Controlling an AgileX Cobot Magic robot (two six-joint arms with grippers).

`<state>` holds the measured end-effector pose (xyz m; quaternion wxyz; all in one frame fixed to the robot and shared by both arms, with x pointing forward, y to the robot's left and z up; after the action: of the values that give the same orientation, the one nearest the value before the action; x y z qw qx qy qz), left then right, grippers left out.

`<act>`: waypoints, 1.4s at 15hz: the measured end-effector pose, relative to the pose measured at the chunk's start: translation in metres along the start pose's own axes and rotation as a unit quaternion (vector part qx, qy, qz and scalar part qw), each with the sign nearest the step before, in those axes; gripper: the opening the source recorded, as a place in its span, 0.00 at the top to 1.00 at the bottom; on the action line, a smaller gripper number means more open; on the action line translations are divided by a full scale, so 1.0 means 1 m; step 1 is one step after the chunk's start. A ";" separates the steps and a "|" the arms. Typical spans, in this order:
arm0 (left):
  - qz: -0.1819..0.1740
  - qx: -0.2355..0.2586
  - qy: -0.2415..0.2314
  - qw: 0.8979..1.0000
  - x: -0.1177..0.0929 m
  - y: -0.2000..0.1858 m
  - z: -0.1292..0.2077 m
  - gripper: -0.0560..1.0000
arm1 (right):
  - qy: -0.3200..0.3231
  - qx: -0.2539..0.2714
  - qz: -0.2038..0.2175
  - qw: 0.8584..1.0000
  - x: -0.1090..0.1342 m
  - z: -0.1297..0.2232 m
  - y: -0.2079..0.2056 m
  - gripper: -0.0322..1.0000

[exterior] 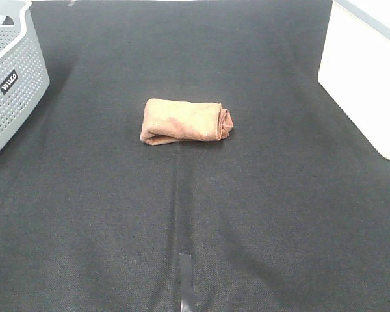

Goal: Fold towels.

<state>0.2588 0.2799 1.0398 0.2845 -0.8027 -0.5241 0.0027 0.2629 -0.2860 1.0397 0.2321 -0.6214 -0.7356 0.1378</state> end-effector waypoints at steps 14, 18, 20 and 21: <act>-0.069 0.015 -0.032 0.997 0.003 -0.001 0.001 0.27 | 0.025 -0.032 0.041 0.998 -0.002 0.001 -0.005 0.21; -0.070 0.014 -0.032 0.997 0.003 -0.001 0.001 0.27 | 0.025 -0.033 0.041 0.998 -0.002 0.002 -0.005 0.21; -0.070 0.014 -0.032 0.997 0.003 -0.001 0.001 0.27 | 0.025 -0.033 0.041 0.998 -0.002 0.002 -0.005 0.21; -0.070 0.013 -0.032 0.997 0.003 -0.001 0.001 0.27 | 0.025 -0.033 0.041 0.998 -0.002 0.002 -0.005 0.21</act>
<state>0.2588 0.2835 1.0404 0.2775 -0.7597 -0.5879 0.0154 0.2580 -0.2885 1.0406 0.2235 -0.6618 -0.7075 0.1075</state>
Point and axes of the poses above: a point on each arm's last joint axis where the gripper is mounted, y pointing out along that axis toward the gripper, x along the wrist's bending axis when the last joint is at zero, z = x × y, the point moved 3 cm from there along y, pointing out along that axis toward the gripper, and after that the axes turned 13 degrees about y, right-handed, at the moved point
